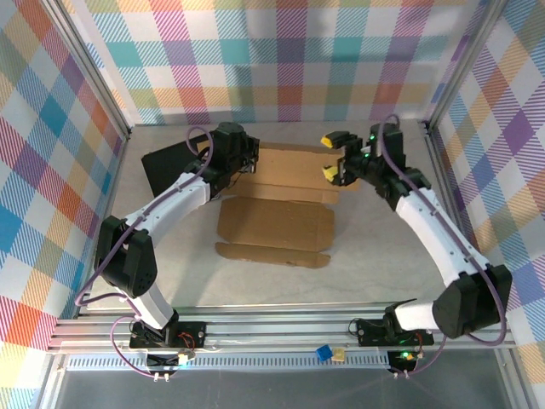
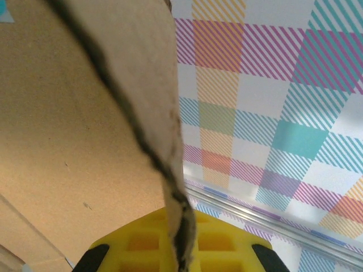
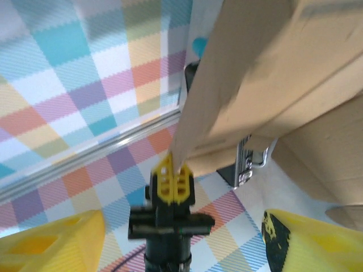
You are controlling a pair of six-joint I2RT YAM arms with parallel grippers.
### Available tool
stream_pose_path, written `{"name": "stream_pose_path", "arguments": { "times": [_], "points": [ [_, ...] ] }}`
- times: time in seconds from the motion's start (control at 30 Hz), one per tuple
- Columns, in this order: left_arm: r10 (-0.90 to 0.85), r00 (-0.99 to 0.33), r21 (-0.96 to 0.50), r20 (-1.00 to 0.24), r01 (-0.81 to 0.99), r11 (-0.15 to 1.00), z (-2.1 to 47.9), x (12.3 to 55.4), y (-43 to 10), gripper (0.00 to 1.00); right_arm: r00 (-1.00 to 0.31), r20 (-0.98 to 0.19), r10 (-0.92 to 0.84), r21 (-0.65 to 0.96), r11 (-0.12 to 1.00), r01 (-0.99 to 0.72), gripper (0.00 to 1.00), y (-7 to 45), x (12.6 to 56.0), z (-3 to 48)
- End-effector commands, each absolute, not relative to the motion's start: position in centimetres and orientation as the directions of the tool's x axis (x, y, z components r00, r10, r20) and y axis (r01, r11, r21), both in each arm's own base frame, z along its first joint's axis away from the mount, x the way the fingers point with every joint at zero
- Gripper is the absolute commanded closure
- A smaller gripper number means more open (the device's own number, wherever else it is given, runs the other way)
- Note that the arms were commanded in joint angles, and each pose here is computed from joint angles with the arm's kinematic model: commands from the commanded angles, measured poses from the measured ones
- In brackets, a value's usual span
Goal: Fold the paper box
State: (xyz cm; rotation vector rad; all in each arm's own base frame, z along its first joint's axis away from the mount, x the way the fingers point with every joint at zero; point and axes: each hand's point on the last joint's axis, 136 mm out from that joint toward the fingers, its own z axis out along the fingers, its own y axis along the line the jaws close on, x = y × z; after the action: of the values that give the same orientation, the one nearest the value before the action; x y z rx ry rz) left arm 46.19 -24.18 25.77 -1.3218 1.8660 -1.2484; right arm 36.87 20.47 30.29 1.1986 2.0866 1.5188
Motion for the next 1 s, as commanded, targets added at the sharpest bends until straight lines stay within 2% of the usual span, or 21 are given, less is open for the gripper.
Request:
{"name": "stream_pose_path", "arguments": {
  "times": [0.0, 0.2, 0.33, 0.6, 0.8, 0.9, 0.97],
  "points": [
    [-0.921, -0.377, -0.901, 0.098, -0.427, 0.079, 25.8, 46.4, -25.0, 1.00, -0.503, 0.231, 0.832, 0.906, 0.005, 0.424, 0.29, 21.9, 38.5, 30.1],
    [-0.914, -0.385, -0.898, 0.125, -0.436, 0.061, 25.4, 46.3, -25.4, 1.00, -0.468, 0.199, 0.861, 0.927, -0.011, 0.374, 0.36, 24.5, 40.7, 29.6],
    [-0.908, -0.397, -0.900, 0.131, -0.432, 0.058, 25.7, 46.1, -25.6, 1.00, -0.425, 0.198, 0.883, 0.932, -0.035, 0.362, 0.44, 25.3, 42.5, 28.5],
    [-0.898, -0.404, -0.892, 0.176, -0.451, 0.028, 25.3, 45.5, -25.9, 1.00, -0.354, 0.171, 0.920, 0.936, -0.040, 0.349, 0.50, 25.9, 44.6, 27.5],
    [-0.889, -0.419, -0.888, 0.183, -0.458, 0.033, 25.1, 45.3, -26.3, 1.00, -0.324, 0.173, 0.930, 0.941, -0.059, 0.334, 0.61, 26.2, 46.2, 26.3],
    [-0.888, -0.424, -0.887, 0.179, -0.460, 0.041, 25.1, 45.1, -26.2, 1.00, -0.323, 0.158, 0.933, 0.940, -0.042, 0.338, 0.62, 26.3, 46.4, 26.0],
    [-0.890, -0.422, -0.883, 0.174, -0.466, 0.048, 25.0, 45.0, -26.1, 1.00, -0.320, 0.138, 0.937, 0.937, -0.019, 0.348, 0.57, 26.0, 46.1, 25.8]
  ]
}}
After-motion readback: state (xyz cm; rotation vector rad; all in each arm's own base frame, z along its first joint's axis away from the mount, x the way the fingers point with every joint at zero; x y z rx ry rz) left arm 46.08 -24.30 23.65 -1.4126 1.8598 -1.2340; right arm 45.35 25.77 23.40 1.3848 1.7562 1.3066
